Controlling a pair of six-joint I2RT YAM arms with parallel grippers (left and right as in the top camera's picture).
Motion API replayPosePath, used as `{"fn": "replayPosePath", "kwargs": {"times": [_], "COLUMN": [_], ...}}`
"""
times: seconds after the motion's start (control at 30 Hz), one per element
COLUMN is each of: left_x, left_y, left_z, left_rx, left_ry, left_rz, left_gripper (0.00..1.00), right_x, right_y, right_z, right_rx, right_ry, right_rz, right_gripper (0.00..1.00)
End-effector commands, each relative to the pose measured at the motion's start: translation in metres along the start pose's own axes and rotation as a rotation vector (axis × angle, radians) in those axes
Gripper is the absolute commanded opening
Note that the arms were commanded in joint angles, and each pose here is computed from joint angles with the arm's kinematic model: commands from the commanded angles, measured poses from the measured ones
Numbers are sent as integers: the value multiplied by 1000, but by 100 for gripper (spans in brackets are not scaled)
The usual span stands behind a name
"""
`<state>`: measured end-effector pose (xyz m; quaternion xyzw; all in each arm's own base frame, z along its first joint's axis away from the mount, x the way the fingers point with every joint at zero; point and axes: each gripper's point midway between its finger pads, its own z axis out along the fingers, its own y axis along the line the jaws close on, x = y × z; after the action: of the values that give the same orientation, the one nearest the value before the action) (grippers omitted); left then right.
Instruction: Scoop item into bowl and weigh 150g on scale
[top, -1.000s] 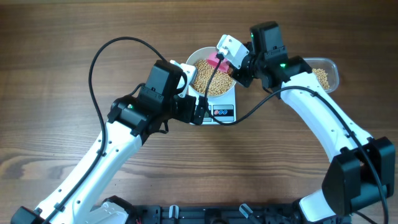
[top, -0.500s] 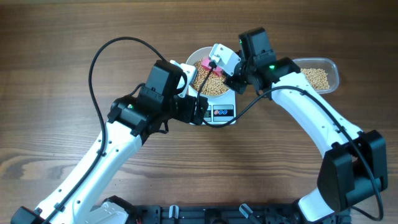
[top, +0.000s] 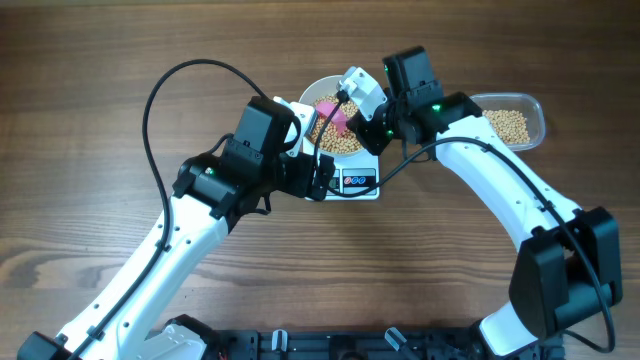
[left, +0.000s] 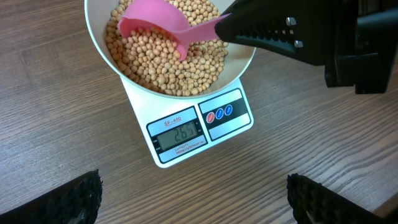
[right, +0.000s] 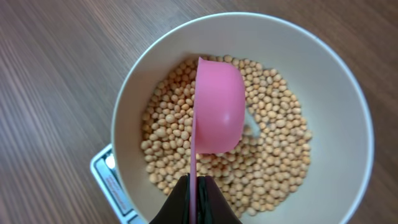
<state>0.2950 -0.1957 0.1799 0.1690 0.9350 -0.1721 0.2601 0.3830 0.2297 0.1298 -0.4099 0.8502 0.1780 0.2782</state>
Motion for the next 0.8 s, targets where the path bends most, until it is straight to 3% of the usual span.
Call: {"fn": "replayPosePath", "kwargs": {"times": [0.0,0.3,0.5,0.77], "left_x": [-7,-7,-7,-7], "left_y": [2,1,1,1], "left_z": [-5,-4,-4,-4], "left_rx": [-6,-5,-5,-5], "left_ry": [-23,-23,-23,-23], "left_rz": [-9,-9,-9,-9], "left_gripper": [100,100,100,100], "right_x": [-3,-3,-22,-23], "right_y": [10,-7,3,-32], "right_z": [4,-2,-18,-31], "right_rx": [-60,-60,-266,-243], "right_ry": [-10,-34,-125,-180], "right_rz": [86,387,552,747], "right_gripper": [4,4,4,4]}}
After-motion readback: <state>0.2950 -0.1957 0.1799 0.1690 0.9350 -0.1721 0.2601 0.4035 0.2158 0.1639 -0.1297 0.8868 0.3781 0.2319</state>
